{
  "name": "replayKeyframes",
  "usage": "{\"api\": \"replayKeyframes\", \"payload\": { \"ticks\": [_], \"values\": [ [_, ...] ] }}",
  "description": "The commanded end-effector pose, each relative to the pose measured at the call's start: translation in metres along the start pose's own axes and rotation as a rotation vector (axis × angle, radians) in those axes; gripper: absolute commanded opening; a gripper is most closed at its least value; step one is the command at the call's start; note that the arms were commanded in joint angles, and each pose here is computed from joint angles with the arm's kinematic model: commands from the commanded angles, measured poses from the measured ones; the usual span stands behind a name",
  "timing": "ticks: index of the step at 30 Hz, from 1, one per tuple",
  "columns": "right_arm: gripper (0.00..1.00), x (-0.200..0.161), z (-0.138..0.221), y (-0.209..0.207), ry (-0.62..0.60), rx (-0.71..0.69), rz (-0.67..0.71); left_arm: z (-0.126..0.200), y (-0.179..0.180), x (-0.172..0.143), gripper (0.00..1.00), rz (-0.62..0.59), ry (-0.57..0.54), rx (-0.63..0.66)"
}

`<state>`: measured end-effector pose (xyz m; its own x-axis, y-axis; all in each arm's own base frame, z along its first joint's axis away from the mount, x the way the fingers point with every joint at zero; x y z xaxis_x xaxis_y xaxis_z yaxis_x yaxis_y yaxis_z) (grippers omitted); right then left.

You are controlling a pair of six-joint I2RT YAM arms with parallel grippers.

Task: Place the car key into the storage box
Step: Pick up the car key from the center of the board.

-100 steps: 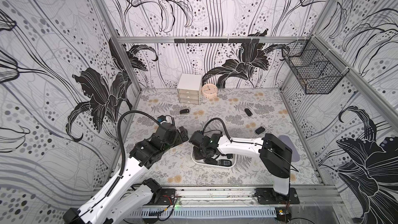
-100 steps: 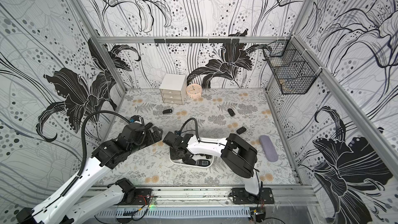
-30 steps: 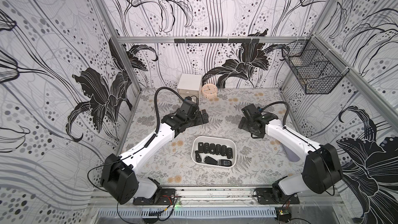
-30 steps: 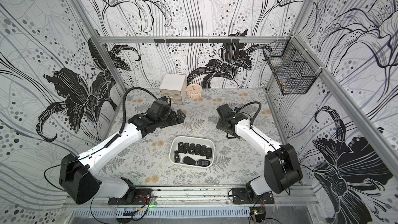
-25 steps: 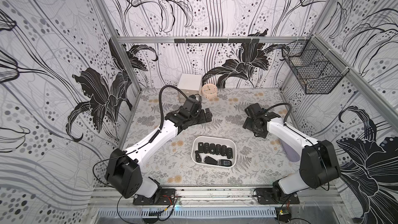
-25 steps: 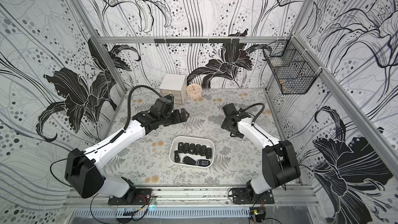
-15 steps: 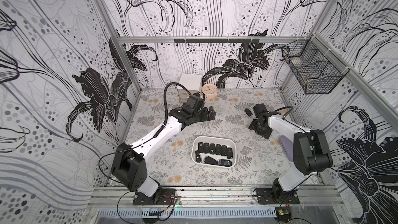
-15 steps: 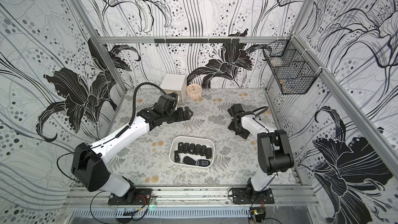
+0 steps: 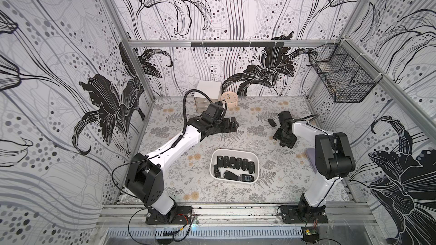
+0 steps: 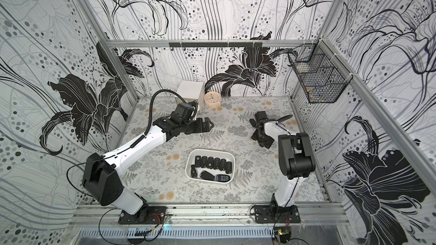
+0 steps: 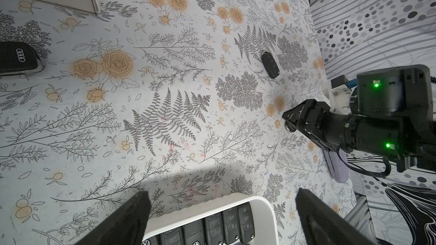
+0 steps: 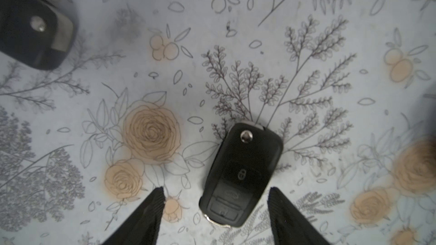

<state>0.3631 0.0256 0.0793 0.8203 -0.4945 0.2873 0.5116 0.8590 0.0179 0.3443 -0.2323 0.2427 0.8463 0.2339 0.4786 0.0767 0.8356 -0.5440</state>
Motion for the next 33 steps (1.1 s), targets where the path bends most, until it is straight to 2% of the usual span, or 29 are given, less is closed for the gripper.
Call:
{"api": "replayKeyframes", "payload": {
  "ticks": [1, 8, 14, 18, 25, 33],
  "values": [
    [0.67, 0.003, -0.007, -0.001, 0.023, -0.005, 0.013, 0.004, -0.013, 0.011, 0.99, -0.044, -0.029, -0.043],
    [0.54, 0.002, -0.014, -0.006, 0.042, -0.012, 0.008, 0.007, -0.014, 0.011, 0.99, -0.052, -0.032, -0.046],
    [0.34, 0.003, -0.009, -0.008, 0.03, -0.008, 0.025, 0.01, -0.014, 0.011, 0.99, -0.051, -0.037, -0.051],
    [0.27, 0.003, 0.0, -0.008, 0.015, 0.013, 0.039, 0.01, -0.012, 0.008, 0.99, -0.043, -0.034, -0.053],
    [0.25, -0.004, 0.033, -0.006, -0.026, 0.075, 0.063, 0.013, -0.01, 0.004, 0.99, -0.029, -0.036, -0.057],
    [0.26, -0.032, 0.087, 0.017, -0.077, 0.159, 0.185, 0.021, -0.005, -0.001, 0.99, -0.013, -0.054, -0.057]
  ]
}}
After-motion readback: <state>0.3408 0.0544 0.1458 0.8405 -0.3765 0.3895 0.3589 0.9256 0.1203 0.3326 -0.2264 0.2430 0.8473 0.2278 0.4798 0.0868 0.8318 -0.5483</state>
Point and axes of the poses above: each gripper's point midway between its finger pads, its own z axis back along the fingers, its own y axis along the line the jaws close on, x = y × z, the point moved 5 cm from there along z, back along the fingers, and after that the axes turned 6 degrees about z, right-handed, at the moved point
